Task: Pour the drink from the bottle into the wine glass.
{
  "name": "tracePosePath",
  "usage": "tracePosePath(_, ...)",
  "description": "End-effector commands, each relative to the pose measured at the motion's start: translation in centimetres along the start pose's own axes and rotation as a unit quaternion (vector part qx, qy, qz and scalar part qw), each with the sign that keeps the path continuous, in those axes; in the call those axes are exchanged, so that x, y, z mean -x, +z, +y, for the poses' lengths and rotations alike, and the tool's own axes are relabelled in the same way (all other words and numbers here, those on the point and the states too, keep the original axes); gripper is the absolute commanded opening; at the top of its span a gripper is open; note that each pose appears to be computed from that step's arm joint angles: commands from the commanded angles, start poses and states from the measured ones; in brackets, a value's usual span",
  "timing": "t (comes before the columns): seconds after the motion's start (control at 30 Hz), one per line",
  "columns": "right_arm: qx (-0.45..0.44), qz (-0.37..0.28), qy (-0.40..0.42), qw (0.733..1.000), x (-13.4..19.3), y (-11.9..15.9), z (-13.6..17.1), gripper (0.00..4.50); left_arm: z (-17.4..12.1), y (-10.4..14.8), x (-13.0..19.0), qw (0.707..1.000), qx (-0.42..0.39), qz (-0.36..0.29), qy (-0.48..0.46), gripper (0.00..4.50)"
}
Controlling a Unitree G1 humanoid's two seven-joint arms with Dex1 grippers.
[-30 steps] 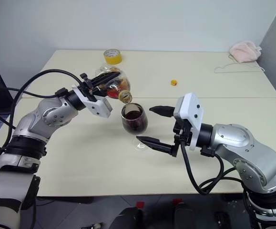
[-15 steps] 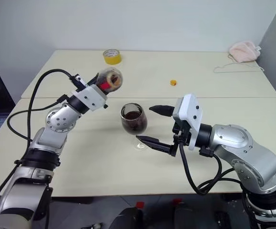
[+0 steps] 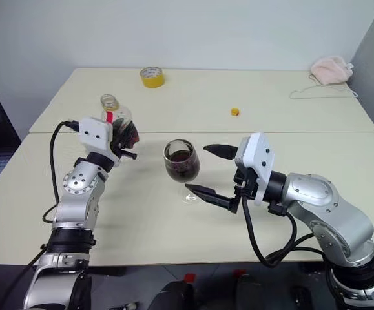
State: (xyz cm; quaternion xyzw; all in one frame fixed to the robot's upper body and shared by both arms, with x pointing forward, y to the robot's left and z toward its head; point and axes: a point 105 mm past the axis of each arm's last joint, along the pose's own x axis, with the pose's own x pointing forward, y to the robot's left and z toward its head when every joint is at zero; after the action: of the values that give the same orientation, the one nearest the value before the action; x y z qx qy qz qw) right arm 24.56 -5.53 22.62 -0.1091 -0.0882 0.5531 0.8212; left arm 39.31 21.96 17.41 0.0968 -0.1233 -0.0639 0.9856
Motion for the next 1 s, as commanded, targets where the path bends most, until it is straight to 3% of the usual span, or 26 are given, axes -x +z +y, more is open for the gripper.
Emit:
tracePosePath(0.03, 0.010, -0.016, 0.004, 1.000, -0.2, 0.7, 0.3, 4.50, 0.7, 0.2, 0.2, 0.999, 0.045, -0.009, 0.017, 0.74)
tracePosePath(0.27, 0.009, -0.026, 0.009, 1.000, -0.5, 1.3, 0.3, 4.50, 0.5, -2.1, 0.2, 0.996, 0.086, 0.020, 0.017, 0.74)
tracePosePath(1.0, 0.009, -0.032, 0.031, 0.999, -0.3, 2.0, 1.2, 4.50, 1.9, -3.7, 0.3, 0.994, 0.070, 0.046, 0.066, 0.74)
